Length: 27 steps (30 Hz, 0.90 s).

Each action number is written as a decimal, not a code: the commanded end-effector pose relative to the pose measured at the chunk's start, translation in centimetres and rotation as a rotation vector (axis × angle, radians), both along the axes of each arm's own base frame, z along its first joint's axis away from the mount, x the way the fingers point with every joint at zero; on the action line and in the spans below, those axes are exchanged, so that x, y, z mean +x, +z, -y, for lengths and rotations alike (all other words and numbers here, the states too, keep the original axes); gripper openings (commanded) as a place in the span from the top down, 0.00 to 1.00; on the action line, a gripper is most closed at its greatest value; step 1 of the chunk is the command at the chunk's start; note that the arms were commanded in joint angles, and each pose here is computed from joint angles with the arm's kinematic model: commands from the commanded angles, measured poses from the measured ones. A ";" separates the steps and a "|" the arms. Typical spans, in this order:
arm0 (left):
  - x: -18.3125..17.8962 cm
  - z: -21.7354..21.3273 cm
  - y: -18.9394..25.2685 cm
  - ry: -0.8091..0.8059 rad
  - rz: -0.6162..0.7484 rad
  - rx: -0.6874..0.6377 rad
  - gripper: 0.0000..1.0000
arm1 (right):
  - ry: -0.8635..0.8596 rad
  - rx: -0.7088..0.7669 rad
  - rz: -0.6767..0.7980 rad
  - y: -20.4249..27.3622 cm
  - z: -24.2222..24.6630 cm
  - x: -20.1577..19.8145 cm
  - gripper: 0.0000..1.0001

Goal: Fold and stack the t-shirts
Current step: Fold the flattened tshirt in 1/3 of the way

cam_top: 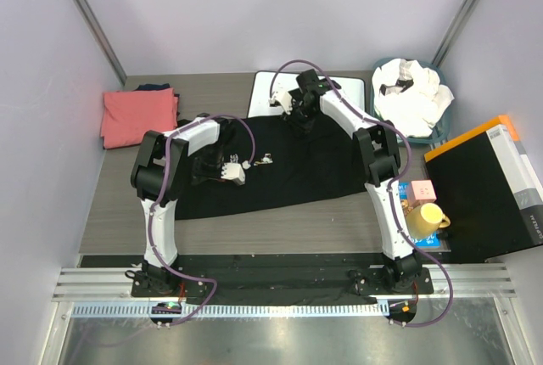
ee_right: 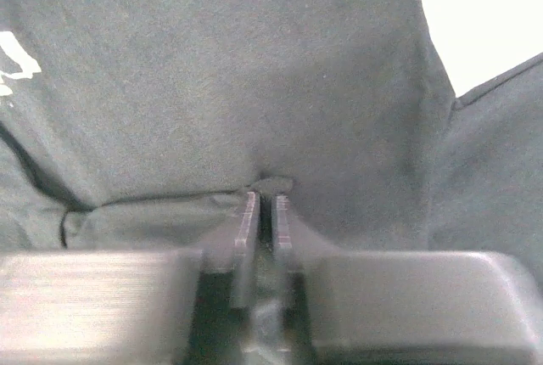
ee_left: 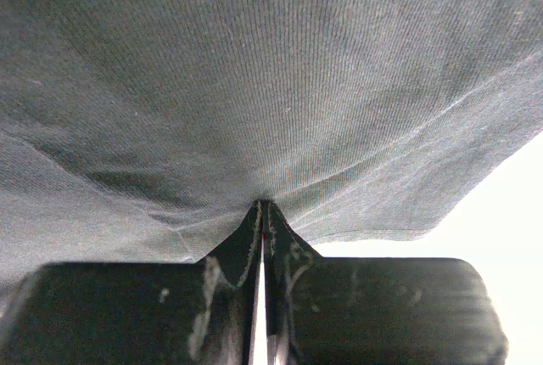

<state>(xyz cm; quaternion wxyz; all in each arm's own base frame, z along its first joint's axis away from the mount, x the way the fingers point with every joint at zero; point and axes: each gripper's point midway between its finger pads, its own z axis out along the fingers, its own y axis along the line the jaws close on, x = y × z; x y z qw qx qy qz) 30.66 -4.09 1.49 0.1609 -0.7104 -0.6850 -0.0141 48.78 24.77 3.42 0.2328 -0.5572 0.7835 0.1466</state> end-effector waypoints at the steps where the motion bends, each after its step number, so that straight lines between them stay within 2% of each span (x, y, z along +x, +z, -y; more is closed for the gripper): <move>1: 0.5 1.3 -1.6 -0.003 -0.008 -0.075 1.00 | 0.000 0.036 0.064 2.4 -0.9 1.3 0.95; 2: 0.6 1.3 -1.6 -0.005 -0.006 -0.077 1.00 | 0.003 0.039 0.069 2.8 -0.9 1.3 0.99; 12: 0.8 1.3 -1.8 -0.008 0.000 -0.080 1.00 | 0.036 0.086 0.124 6.7 -2.4 1.0 0.99; 13: 0.7 1.3 -1.8 -0.007 -0.001 -0.077 1.00 | 0.042 0.087 0.129 6.9 -2.6 0.9 0.98; 16: 0.9 1.4 -1.8 -0.008 0.004 -0.080 1.00 | 0.054 0.089 0.143 7.6 -3.0 0.8 0.87; 18: 0.9 1.4 -1.7 -0.007 0.005 -0.079 1.00 | 0.061 0.090 0.150 7.8 -3.2 0.8 0.92; 19: 0.9 1.4 -1.7 -0.005 0.007 -0.082 1.00 | 0.066 0.092 0.152 7.9 -3.2 0.8 0.99; 27: 1.0 1.6 -1.7 -0.008 0.009 -0.085 1.00 | 0.065 0.108 0.203 7.9 -4.4 1.9 0.99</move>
